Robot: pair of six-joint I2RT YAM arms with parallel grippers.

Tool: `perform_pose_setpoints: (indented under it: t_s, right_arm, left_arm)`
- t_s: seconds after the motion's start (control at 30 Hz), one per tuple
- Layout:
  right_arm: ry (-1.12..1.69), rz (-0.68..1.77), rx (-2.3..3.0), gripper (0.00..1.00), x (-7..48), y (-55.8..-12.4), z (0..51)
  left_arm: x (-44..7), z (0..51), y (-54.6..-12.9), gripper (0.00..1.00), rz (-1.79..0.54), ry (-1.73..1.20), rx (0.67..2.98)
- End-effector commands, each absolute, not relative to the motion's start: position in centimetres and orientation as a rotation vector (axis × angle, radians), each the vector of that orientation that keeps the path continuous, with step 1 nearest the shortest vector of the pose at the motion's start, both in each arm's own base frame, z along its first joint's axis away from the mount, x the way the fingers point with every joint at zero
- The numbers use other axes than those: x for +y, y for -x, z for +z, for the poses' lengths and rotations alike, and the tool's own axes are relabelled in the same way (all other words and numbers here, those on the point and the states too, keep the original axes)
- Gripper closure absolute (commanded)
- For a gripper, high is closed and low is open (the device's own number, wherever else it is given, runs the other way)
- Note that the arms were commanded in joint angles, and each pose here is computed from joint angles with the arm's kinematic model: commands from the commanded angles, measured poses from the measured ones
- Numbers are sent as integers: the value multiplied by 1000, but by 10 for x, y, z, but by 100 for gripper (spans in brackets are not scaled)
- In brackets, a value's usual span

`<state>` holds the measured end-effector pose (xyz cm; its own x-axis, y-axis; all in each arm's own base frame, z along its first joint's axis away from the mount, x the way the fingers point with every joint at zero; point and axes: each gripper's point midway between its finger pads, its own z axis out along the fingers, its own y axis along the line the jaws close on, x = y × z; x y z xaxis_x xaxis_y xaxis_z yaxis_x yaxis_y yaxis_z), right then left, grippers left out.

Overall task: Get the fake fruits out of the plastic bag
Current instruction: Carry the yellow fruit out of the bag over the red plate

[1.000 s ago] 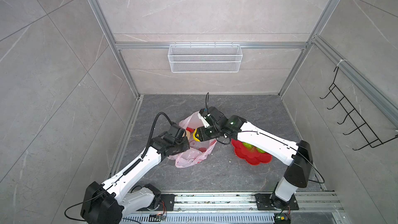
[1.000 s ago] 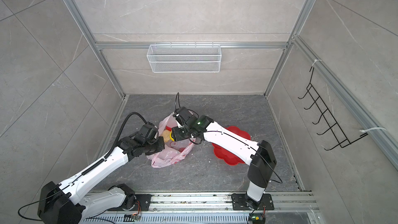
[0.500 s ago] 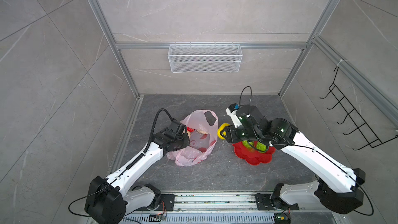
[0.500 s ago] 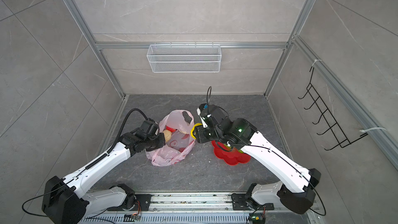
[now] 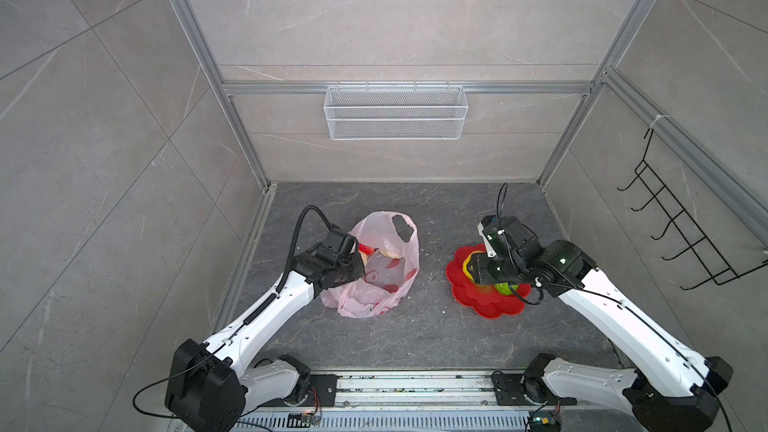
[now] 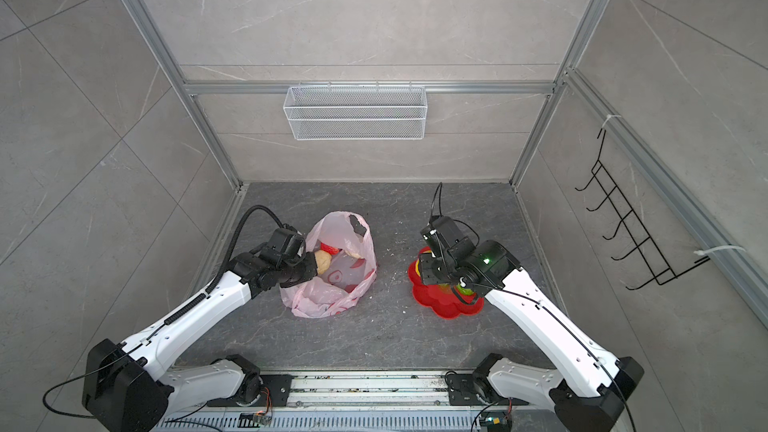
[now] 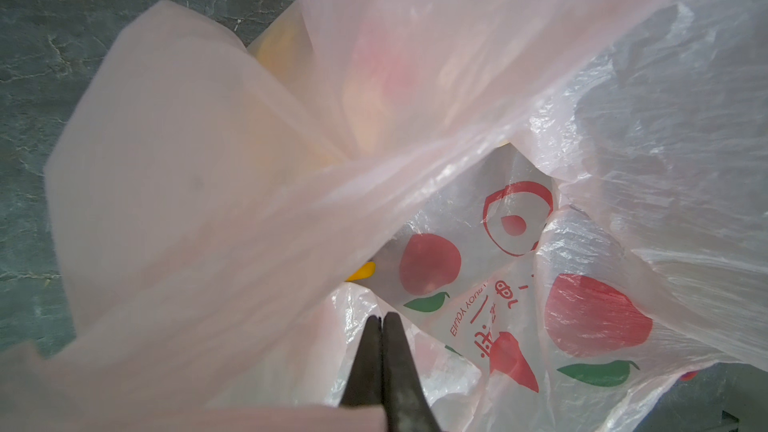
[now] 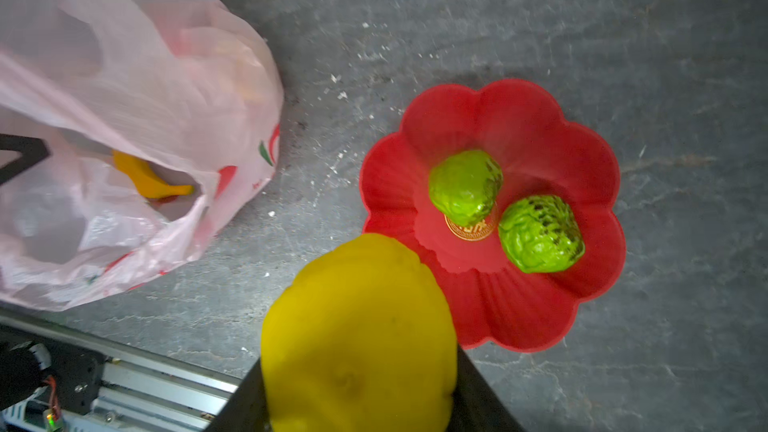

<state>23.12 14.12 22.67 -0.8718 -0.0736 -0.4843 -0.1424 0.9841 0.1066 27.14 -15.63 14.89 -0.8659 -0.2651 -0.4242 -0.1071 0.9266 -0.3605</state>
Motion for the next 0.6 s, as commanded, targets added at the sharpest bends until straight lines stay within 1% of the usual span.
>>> perform_pose_setpoints:
  t_s: [0.0,0.3,0.57]
  right_arm:
    - [61,116,2711,64,128,-236,192]
    - [-60,-41,2870,65,96,-239,122]
    - [-134,-108,2939,65,78,-240,87]
  left_arm:
    - [-161,162,-280,100,-478,240,2568]
    - [-161,158,-278,100,-478,243,2581]
    - [-164,156,-280,100,-480,231,2595]
